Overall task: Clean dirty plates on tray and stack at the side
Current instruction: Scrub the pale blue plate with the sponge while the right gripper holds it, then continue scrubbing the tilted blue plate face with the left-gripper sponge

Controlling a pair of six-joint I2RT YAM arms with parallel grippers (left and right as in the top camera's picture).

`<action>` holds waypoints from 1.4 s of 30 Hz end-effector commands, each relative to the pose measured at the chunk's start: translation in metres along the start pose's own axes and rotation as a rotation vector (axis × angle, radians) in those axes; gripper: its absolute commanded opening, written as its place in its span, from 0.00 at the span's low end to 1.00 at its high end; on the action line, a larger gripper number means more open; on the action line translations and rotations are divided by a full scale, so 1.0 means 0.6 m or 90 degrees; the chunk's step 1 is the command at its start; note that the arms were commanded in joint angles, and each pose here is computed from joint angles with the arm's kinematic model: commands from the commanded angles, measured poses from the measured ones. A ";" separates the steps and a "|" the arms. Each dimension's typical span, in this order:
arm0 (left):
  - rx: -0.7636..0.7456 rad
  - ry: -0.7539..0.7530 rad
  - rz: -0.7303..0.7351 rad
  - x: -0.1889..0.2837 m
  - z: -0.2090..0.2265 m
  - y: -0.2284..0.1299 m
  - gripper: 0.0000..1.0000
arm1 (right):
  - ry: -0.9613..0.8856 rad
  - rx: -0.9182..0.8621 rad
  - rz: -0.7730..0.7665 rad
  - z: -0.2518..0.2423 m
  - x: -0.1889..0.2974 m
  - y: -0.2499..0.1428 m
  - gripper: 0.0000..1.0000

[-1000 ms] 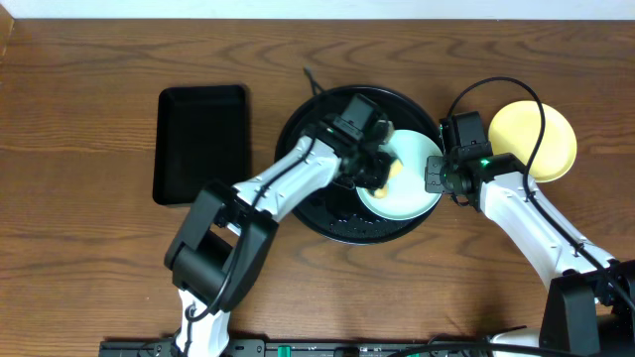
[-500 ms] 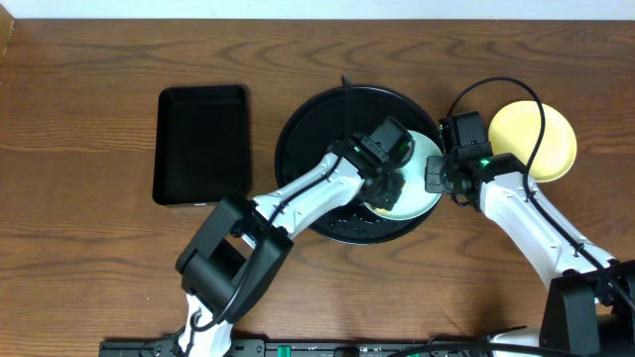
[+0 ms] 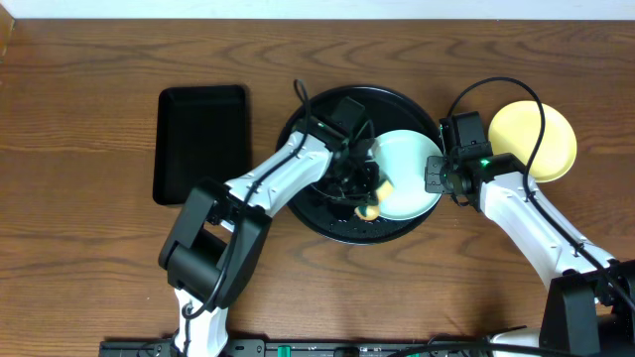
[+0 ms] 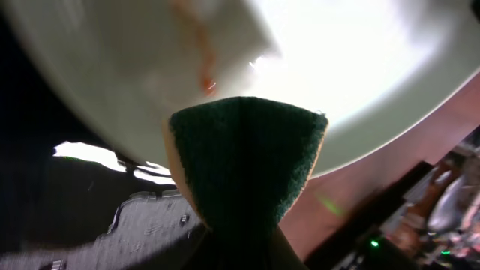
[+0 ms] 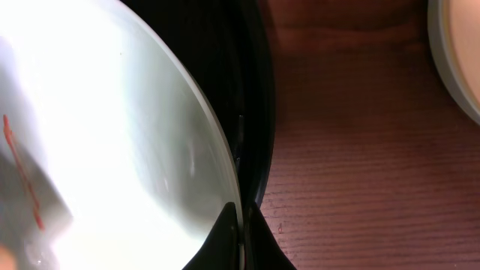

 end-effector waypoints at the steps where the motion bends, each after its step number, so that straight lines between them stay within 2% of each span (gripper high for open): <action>1: 0.023 -0.029 0.017 0.025 -0.019 -0.017 0.07 | 0.002 0.001 0.002 -0.003 0.002 -0.004 0.01; 14: 0.022 0.020 0.027 -0.003 -0.011 -0.028 0.07 | 0.002 0.001 0.002 -0.003 0.002 -0.004 0.01; 42: 0.005 0.000 0.009 -0.018 -0.013 -0.009 0.08 | 0.002 0.001 0.002 -0.003 0.002 -0.004 0.01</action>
Point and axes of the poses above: each gripper's point midway between its finger pads, its own x axis back along the fingers, its own z axis along the line the jaws close on, y = z × x, the point moved 5 cm from there along x, back along the fingers, and after that the axes turned 12 degrees about x, right-handed, at the moved point
